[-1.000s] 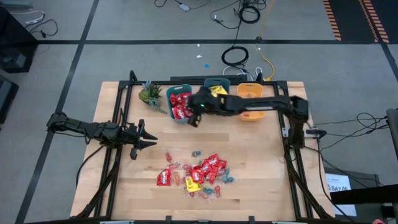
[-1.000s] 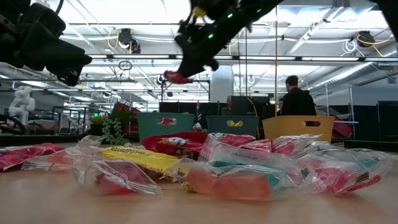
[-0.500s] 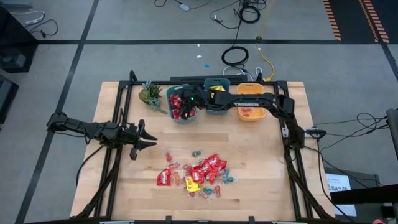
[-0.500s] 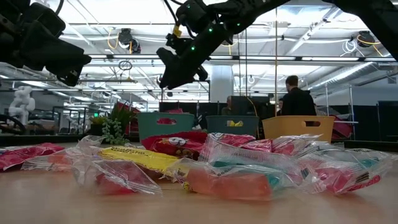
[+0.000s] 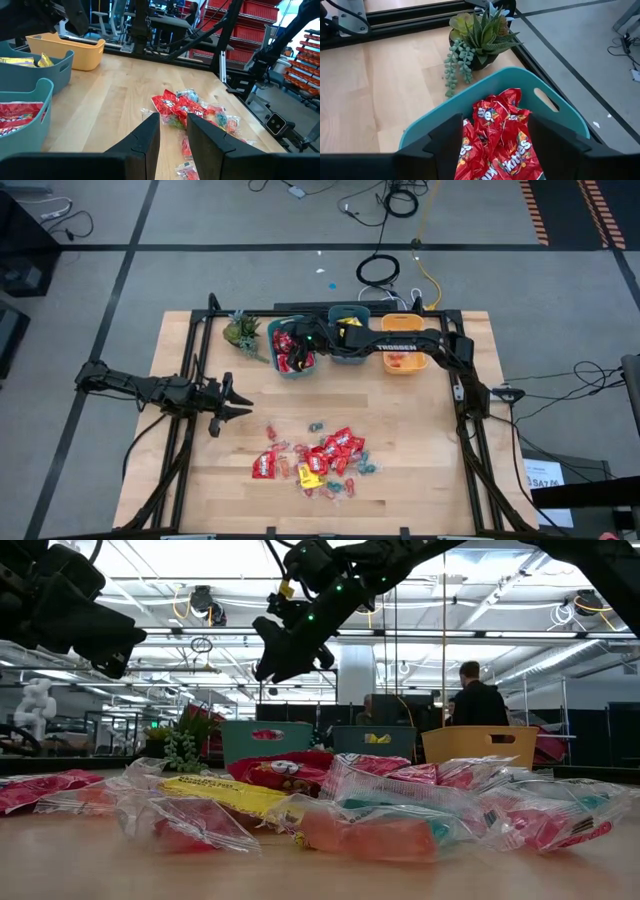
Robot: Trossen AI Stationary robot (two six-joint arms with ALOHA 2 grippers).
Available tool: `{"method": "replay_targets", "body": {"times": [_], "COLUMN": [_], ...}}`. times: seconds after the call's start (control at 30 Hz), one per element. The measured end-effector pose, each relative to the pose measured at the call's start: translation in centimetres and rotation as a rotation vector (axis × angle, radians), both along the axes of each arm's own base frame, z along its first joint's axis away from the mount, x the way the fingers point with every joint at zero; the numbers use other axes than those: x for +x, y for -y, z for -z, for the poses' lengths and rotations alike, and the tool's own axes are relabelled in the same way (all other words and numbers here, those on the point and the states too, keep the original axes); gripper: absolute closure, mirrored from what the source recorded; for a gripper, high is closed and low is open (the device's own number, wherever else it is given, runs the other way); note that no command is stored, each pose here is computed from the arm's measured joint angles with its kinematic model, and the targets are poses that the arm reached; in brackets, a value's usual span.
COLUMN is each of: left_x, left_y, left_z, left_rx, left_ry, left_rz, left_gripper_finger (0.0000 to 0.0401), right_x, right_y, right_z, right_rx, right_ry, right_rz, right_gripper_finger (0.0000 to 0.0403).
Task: Sort candy
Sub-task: Put the blue gummy candy into the yellow bin
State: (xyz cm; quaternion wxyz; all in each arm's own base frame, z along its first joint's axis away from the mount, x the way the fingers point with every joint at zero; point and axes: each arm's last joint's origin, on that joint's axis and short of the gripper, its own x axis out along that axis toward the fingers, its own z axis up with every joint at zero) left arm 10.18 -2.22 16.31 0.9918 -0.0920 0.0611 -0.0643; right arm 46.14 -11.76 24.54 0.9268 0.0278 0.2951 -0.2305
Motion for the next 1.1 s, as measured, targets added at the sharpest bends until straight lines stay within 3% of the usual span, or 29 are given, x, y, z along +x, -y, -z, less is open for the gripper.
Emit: {"method": "replay_targets", "body": {"times": [0.5,0.63,0.9,1.1], "left_x": [0.0,0.0,0.0,0.0], "left_y": [0.0,0.0,0.0,0.0], "left_z": [0.0,0.0,0.0,0.0], "left_rx": [-0.001,-0.002,-0.001,0.001], "left_ry": [0.0,0.002,0.001,0.001], "left_rz": [0.0,0.0,0.0,0.0], "left_gripper_finger": [0.0294,0.0294,0.0294,0.0294], "right_x": [-0.4,-1.5,-4.4,-5.0], "right_y": [-0.3,-1.2,-5.1,-10.6], "right_z": [0.1,-1.4,-4.5,-4.0], "right_rx": [0.019,0.047,0.093,0.095], "right_ry": [-0.044,-0.083,-0.205,-0.348], "right_rz": [-0.005,-0.035,-0.094,-0.284], "right_gripper_finger": [0.0192,0.0193,0.0193,0.0193]}}
